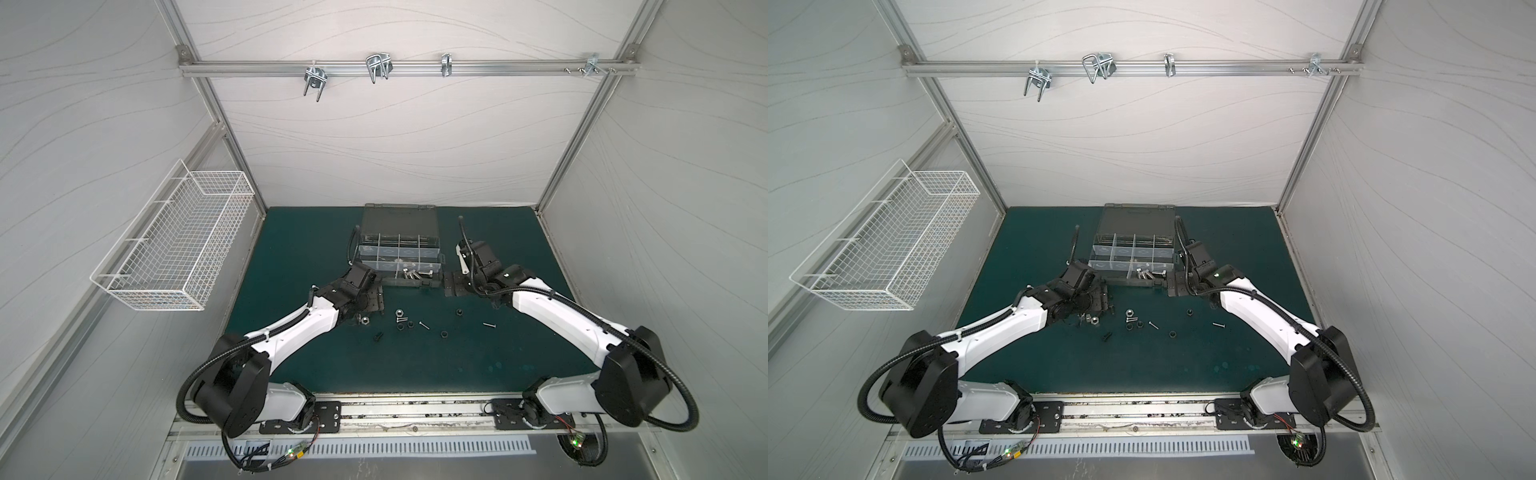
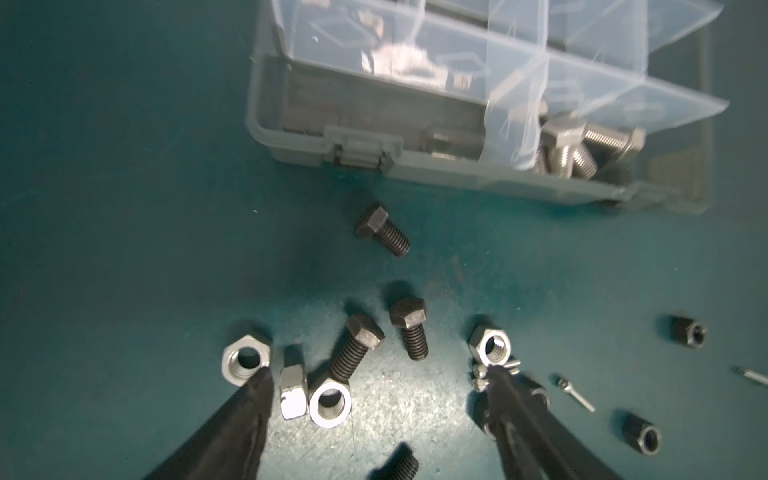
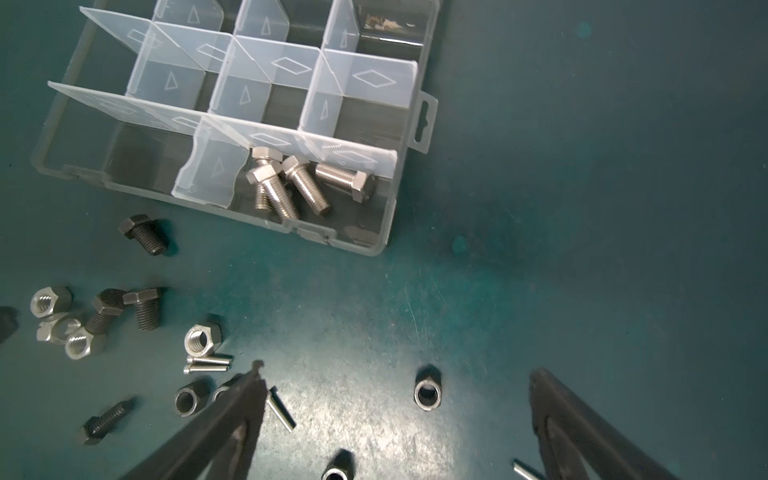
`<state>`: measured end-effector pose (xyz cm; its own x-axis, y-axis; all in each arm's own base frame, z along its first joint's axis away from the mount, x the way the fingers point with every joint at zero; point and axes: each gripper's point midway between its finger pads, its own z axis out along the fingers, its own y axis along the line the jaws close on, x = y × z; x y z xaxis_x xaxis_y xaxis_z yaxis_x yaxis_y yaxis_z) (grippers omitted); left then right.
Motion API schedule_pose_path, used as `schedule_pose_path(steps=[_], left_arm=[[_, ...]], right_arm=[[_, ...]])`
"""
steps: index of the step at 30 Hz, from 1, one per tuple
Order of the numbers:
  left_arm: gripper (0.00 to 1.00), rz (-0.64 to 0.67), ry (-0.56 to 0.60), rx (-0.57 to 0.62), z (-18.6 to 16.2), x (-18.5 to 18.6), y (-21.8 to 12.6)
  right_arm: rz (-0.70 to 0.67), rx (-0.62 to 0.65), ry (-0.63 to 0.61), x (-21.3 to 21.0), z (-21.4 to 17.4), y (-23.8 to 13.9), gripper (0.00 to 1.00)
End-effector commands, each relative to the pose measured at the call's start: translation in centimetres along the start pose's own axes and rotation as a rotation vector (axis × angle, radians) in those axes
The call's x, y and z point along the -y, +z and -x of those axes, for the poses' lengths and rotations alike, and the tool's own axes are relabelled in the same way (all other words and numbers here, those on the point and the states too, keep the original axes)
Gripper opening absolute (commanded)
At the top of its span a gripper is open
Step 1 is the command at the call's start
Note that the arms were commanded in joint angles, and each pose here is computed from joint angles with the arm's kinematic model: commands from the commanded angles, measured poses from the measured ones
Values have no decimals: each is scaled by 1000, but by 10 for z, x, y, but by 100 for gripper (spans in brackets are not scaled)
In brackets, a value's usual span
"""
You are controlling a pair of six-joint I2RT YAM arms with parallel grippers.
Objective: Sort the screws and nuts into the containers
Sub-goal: 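Reach the left gripper over the black bolts while the right arm moves beside the box, then lower the left gripper onto a black hex bolt and close on it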
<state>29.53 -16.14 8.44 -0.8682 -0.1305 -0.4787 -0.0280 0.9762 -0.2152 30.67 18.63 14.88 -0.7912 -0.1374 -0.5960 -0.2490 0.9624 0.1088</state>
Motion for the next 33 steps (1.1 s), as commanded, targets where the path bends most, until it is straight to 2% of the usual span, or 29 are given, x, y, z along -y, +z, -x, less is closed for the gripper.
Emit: schedule_pose_path(steps=[1, 7, 15, 18, 26, 33], left_arm=[[75, 0, 71, -78, -8, 7, 6], [68, 18, 102, -143, -20, 5, 23], [56, 60, 122, -164, -22, 0, 36], [55, 71, 126, -170, -21, 0, 39], [41, 129, 139, -197, -23, -8, 45], [40, 154, 152, -213, -27, -14, 46]], right_arm=[[-14, 58, 53, 7, 9, -12, 99], [-39, 67, 55, 13, 9, -14, 99], [-61, 61, 53, 15, 11, -13, 99], [-63, 69, 51, 16, 13, -15, 99], [-82, 79, 26, 18, 18, -19, 99], [-77, 99, 16, 18, 22, -23, 99]])
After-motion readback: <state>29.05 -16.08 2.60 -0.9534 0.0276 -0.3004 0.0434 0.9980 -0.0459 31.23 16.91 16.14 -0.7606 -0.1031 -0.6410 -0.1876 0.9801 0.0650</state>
